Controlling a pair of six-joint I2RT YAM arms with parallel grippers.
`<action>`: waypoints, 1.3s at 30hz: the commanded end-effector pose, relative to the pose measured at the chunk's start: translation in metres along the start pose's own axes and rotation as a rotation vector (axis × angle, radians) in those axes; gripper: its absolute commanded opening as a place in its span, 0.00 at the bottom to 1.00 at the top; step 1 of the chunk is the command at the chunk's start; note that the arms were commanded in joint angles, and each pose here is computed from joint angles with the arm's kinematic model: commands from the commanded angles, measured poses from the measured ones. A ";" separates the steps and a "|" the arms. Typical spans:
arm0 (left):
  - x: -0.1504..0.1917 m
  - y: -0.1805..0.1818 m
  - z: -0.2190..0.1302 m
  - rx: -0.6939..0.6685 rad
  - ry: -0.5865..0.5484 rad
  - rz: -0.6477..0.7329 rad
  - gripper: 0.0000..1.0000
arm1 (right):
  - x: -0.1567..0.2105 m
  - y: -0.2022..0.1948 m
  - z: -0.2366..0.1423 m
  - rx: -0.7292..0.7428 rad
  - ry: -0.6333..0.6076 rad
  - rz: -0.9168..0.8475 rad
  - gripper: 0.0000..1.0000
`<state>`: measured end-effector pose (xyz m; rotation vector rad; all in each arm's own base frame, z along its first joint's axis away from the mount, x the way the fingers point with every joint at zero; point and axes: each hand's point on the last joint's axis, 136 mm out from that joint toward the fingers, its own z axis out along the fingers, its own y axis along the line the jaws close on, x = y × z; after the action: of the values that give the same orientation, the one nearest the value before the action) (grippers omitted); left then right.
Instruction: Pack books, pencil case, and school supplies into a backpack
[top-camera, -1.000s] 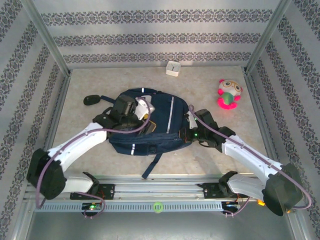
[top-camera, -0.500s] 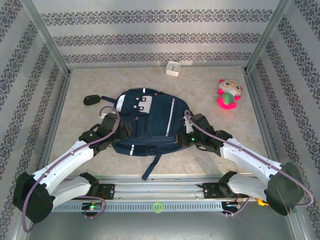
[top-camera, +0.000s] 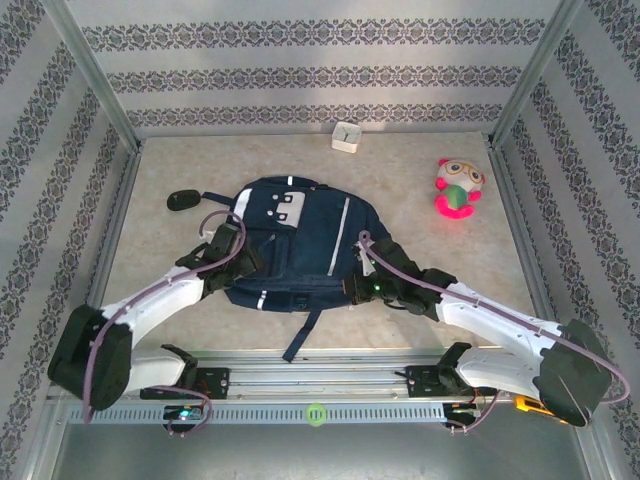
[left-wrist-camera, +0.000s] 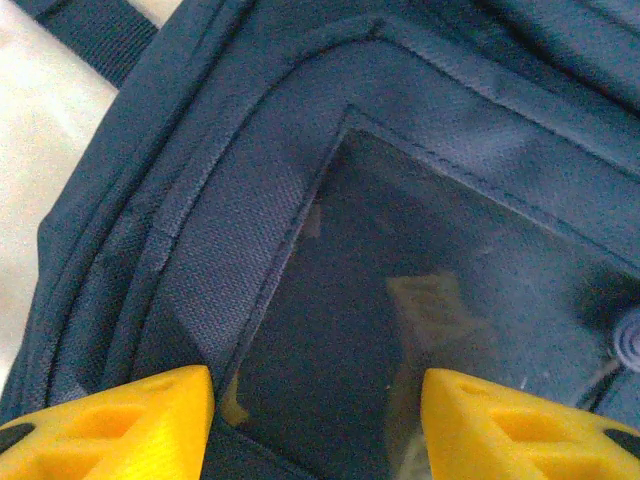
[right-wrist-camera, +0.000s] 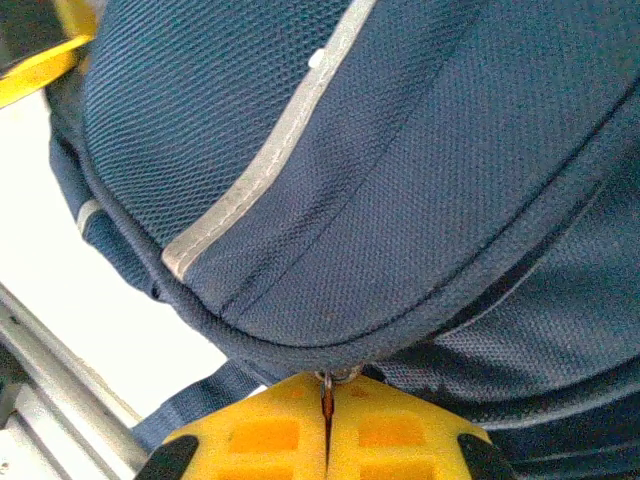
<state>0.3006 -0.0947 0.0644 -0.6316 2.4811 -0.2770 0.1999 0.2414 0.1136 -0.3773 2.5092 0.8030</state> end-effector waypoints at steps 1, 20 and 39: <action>-0.034 -0.025 0.020 0.079 -0.067 0.016 0.57 | 0.006 0.007 0.006 -0.015 -0.004 0.017 0.00; -0.089 -0.135 -0.055 0.469 -0.294 0.755 0.66 | -0.002 0.015 0.010 -0.057 -0.010 -0.013 0.00; 0.097 -0.192 -0.092 1.044 -0.312 2.012 0.66 | -0.006 0.011 0.007 -0.080 -0.018 0.002 0.00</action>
<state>0.2502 -0.2887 0.1457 1.8243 1.4079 -0.4814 0.2013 0.2571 0.1128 -0.3922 2.4948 0.8885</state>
